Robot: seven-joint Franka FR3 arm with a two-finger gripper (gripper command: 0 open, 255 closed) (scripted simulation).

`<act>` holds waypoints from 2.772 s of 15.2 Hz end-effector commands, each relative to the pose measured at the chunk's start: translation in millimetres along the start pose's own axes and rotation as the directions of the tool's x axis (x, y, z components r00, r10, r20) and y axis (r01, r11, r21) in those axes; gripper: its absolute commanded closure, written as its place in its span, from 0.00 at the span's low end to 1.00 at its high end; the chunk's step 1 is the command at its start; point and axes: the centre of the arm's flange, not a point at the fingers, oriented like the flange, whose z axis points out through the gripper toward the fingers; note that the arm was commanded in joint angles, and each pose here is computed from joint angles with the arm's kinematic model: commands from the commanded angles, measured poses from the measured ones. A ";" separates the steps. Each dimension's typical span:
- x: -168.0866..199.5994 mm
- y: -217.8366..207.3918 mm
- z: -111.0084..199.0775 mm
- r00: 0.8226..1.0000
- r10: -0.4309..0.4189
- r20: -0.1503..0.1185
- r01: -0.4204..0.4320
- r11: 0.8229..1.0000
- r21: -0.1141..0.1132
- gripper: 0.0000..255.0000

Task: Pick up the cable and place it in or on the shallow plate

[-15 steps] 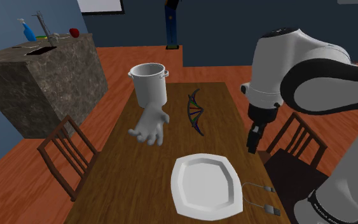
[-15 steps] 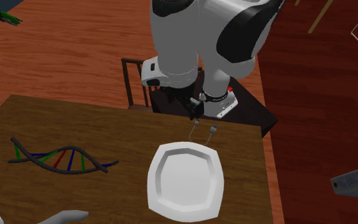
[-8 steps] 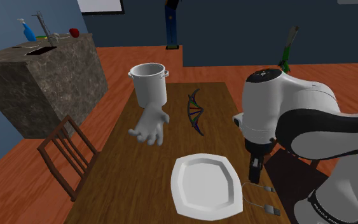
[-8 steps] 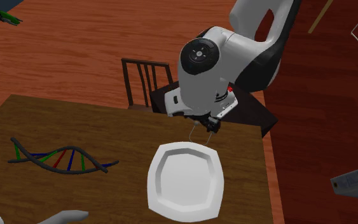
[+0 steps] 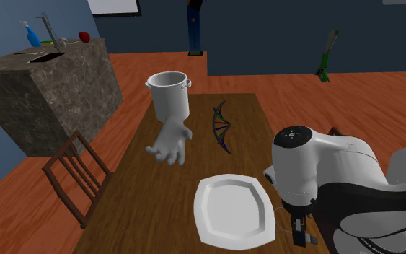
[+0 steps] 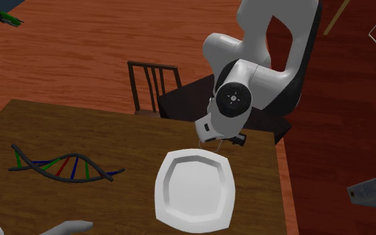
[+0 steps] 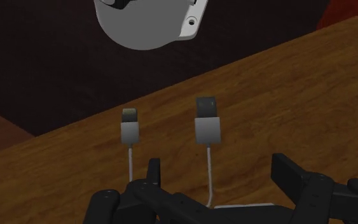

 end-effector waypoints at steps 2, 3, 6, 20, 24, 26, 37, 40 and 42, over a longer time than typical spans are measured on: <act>-1.3 -3.4 17.3 1.000 -0.007 0.005 0.007 1.000 -0.002 0.00; -1.4 -3.4 22.5 1.000 -0.007 0.005 0.007 1.000 -0.002 0.00; -1.4 -3.4 38.4 1.000 -0.007 0.005 0.007 1.000 -0.002 0.00; 0.1 -3.0 42.8 1.000 -0.007 0.005 0.007 1.000 -0.002 1.00; -1.5 -3.4 41.4 1.000 -0.007 0.005 0.007 1.000 -0.002 1.00; -4.6 -3.1 31.3 1.000 -0.007 0.005 0.007 1.000 -0.002 1.00; -21.7 -1.5 -24.1 1.000 -0.007 0.005 0.007 1.000 -0.002 1.00; -26.3 -1.0 -39.3 1.000 -0.007 0.005 0.007 1.000 -0.002 1.00; -15.6 -2.4 -48.8 1.000 -0.007 0.005 0.007 1.000 -0.002 1.00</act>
